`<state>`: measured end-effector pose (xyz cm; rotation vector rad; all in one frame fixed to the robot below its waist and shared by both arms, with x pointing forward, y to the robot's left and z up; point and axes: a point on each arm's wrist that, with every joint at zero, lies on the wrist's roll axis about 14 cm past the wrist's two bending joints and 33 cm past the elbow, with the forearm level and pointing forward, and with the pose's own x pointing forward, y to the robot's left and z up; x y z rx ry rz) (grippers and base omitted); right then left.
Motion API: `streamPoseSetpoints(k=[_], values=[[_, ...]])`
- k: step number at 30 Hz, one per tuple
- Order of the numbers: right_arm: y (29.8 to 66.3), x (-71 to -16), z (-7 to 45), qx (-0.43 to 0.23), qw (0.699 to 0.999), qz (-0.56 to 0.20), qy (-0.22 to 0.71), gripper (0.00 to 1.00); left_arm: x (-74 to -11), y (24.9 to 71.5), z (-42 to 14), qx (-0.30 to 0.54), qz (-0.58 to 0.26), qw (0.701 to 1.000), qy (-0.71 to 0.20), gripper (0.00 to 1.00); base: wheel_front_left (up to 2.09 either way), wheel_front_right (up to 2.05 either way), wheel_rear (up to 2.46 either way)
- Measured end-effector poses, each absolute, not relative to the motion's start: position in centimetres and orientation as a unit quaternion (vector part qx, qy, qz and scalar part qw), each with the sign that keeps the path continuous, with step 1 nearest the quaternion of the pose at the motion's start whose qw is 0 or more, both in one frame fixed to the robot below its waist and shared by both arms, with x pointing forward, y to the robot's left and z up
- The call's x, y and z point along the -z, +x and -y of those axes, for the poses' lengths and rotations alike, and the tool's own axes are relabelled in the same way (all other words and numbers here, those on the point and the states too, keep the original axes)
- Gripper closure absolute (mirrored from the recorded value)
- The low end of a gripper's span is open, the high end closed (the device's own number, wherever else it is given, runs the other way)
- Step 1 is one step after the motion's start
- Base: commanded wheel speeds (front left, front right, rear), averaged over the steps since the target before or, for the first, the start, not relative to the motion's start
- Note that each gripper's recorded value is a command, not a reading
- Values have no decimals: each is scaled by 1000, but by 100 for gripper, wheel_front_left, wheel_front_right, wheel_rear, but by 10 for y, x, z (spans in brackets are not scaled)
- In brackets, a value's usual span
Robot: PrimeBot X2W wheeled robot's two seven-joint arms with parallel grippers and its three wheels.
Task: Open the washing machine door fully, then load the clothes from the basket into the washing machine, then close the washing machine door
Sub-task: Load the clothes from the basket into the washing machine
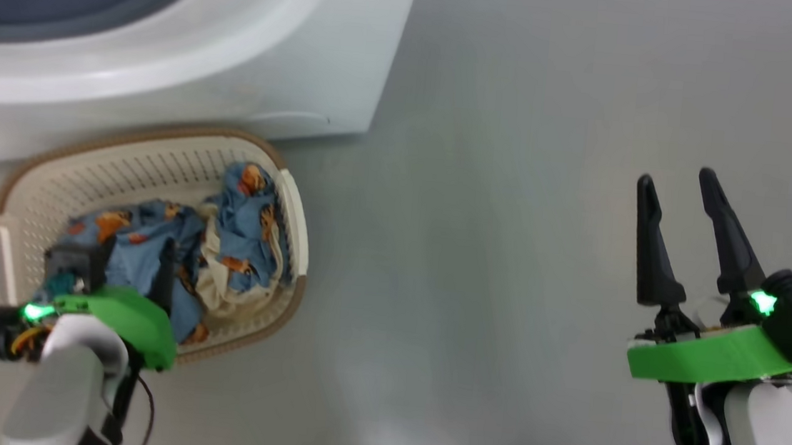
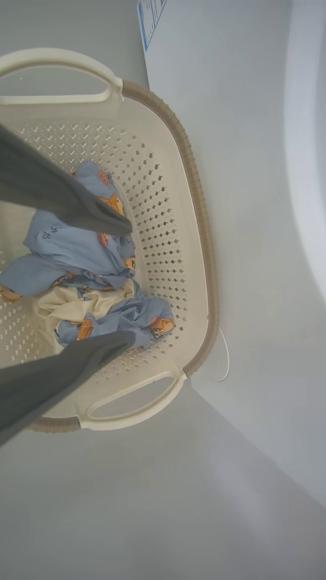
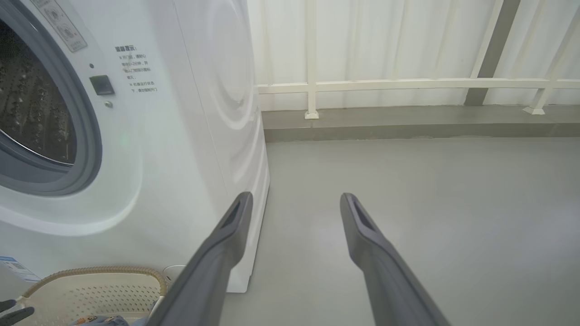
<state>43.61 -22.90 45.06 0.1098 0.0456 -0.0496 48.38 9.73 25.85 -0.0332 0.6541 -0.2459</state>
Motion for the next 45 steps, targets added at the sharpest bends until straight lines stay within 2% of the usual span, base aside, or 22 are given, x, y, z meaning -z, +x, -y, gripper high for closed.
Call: streamPoseSetpoints(k=[9,27,45], values=[[456,-428,229,29,997,-39,62,0,-201,492,-110,114,-413,903,33,0,0,0,0],[462,-404,241,48,995,-63,53,0,-139,497,-113,119,-521,838,113,0,0,0,0],[468,-390,242,51,994,-76,57,0,-107,510,-121,133,-552,805,174,0,0,0,0]])
